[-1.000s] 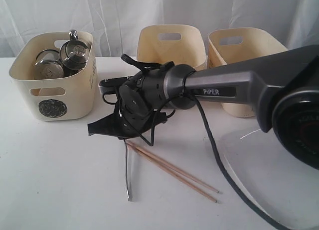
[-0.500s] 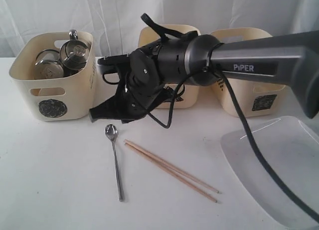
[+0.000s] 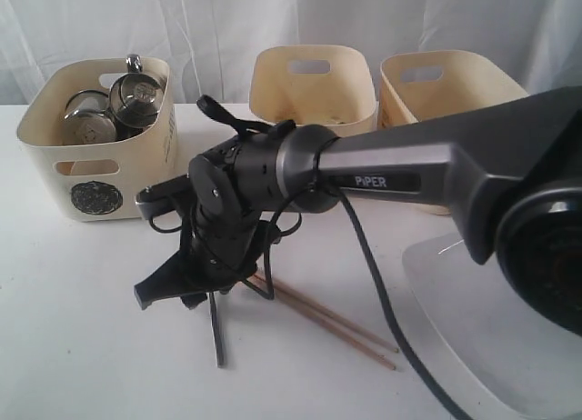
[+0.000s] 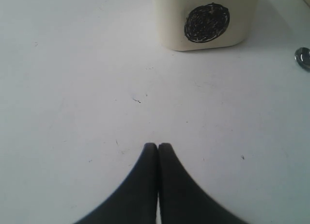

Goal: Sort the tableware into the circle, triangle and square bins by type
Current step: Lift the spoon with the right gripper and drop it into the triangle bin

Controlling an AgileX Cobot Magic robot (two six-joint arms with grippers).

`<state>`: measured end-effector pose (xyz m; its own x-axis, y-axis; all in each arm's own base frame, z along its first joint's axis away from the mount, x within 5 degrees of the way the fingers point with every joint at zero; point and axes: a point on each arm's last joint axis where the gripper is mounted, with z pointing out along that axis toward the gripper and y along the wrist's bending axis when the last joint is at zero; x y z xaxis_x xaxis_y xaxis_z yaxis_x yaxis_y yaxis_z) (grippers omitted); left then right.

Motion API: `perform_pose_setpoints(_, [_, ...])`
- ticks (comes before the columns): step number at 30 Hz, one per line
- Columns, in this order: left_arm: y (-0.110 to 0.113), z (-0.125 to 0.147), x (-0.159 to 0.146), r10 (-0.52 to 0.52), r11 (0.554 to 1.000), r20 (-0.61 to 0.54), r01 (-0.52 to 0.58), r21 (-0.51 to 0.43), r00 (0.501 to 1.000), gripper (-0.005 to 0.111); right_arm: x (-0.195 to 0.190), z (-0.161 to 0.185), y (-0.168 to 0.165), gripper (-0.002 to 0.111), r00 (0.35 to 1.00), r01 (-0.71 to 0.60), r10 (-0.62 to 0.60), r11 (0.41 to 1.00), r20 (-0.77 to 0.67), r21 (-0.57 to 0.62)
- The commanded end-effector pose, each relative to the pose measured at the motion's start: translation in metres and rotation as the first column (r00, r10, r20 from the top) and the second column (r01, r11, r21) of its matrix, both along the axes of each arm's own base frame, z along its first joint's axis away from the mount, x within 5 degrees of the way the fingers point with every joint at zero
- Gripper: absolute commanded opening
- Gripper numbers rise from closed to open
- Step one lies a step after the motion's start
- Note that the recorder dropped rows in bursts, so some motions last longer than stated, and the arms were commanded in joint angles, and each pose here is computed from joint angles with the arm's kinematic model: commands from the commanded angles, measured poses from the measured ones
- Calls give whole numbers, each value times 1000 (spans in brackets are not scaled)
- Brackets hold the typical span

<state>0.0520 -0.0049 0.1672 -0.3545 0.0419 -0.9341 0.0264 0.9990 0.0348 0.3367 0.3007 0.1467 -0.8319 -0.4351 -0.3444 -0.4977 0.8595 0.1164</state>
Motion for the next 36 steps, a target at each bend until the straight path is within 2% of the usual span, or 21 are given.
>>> perform_pose_setpoints(1, [0,-1,0,5,1000,-1,-5,-15,1000,0,2,-14,0,42,999,29,-29,1000,-22,-13])
perform_pose_setpoints(3, [0,-1,0,5,1000,-1,-5,-15,1000,0,2,-20,0,31,999,33,-34,999,-31,-19])
perform_pose_setpoints(4, [0,-1,0,5,1000,-1,-5,-15,1000,0,2,-21,0,17,999,33,-34,999,-33,-20])
perform_pose_setpoints(6, [0,-1,0,5,1000,-1,-5,-15,1000,0,3,-20,0,0,999,34,-34,999,-29,-17])
perform_pose_setpoints(9, [0,-1,0,5,1000,-1,-5,-15,1000,0,4,-15,1,0,999,34,-34,999,-21,-9])
perform_pose_setpoints(11, [0,-1,0,5,1000,-1,-5,-15,1000,0,1,3,1,0,1000,-20,20,1000,-21,-15])
perform_pose_setpoints(14, [0,-1,0,5,1000,-1,-5,-15,1000,0,4,50,-12,0,995,-104,104,994,10,23])
perform_pose_setpoints(16, [0,-1,0,5,1000,-1,-5,-15,1000,0,8,75,-28,0,996,-91,90,994,20,55])
perform_pose_setpoints(22, [0,-1,0,5,1000,-1,-5,-15,1000,0,21,119,-107,0,988,-114,126,986,-91,125])
perform_pose_setpoints(26, [0,-1,0,5,1000,-1,-5,-15,1000,0,34,131,-170,0,988,-56,77,987,-133,154])
perform_pose_setpoints(30, [0,-1,0,5,1000,-1,-5,-15,1000,0,50,142,-220,0,997,-3,27,950,-73,313])
perform_pose_setpoints(36, [0,-1,0,5,1000,-1,-5,-15,1000,0,75,164,-267,0,978,51,-158,816,138,576])
